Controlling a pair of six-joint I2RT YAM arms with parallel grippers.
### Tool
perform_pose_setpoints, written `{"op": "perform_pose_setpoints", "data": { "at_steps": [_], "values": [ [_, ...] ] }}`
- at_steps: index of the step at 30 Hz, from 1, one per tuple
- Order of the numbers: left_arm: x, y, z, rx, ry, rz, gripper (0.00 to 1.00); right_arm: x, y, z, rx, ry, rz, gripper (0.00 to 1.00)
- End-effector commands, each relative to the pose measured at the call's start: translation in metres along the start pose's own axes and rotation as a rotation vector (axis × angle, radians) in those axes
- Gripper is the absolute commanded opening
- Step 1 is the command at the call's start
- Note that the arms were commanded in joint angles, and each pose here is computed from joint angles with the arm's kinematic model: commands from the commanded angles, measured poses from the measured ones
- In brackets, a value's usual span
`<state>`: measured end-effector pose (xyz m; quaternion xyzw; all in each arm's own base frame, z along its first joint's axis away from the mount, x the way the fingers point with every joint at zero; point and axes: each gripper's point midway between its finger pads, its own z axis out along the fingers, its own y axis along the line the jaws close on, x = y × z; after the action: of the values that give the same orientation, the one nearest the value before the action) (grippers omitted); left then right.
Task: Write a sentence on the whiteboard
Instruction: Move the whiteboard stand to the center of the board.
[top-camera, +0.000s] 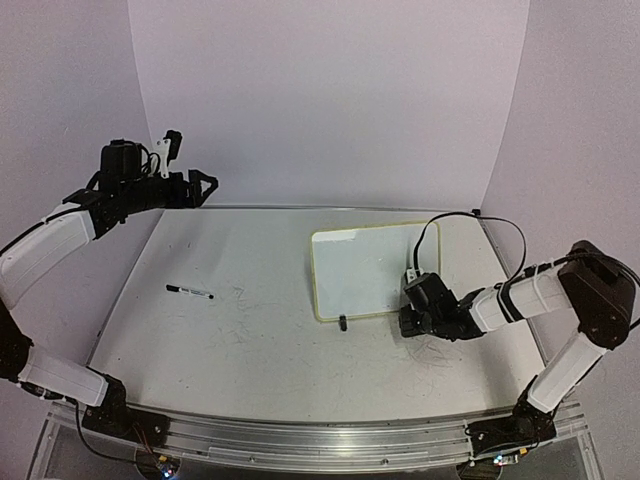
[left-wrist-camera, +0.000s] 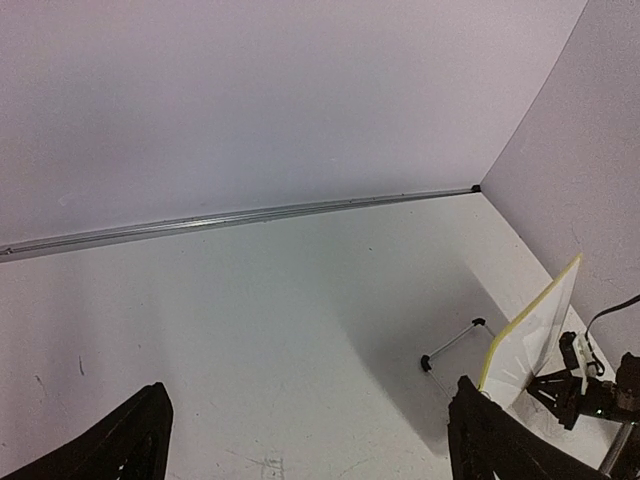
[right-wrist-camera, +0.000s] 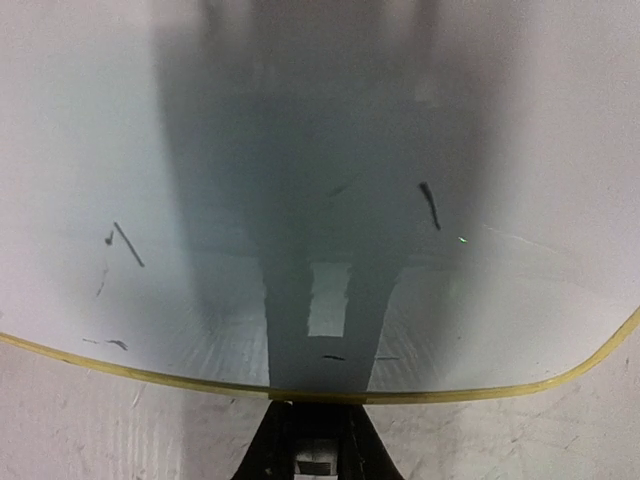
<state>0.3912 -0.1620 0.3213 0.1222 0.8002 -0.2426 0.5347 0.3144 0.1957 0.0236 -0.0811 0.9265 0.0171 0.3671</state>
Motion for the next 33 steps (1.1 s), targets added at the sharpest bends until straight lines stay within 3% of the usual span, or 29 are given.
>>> {"op": "perform_pose_setpoints", "data": {
  "at_steps": [1,12,14,18,22,33],
  "values": [
    [-0.009,0.000,-0.002,-0.005,-0.043,0.027,0.97,-0.025,0.034,-0.018,-0.113,-0.132,-0.016,0.00],
    [-0.004,0.004,0.003,-0.015,-0.031,0.029,0.96,-0.010,0.041,-0.021,-0.104,-0.179,-0.019,0.01],
    [-0.003,0.005,0.004,-0.016,-0.027,0.027,0.96,-0.011,0.039,-0.023,-0.106,-0.191,-0.007,0.09],
    [-0.001,0.005,0.006,-0.016,-0.021,0.026,0.96,-0.012,0.034,-0.027,-0.098,-0.208,0.025,0.33],
    [0.001,0.005,0.008,-0.015,-0.015,0.024,0.96,-0.016,0.027,-0.036,-0.087,-0.233,0.070,0.47],
    [0.012,0.009,0.018,-0.019,0.017,0.018,0.97,-0.019,0.026,-0.069,-0.150,-0.223,0.165,0.64]
  ]
}}
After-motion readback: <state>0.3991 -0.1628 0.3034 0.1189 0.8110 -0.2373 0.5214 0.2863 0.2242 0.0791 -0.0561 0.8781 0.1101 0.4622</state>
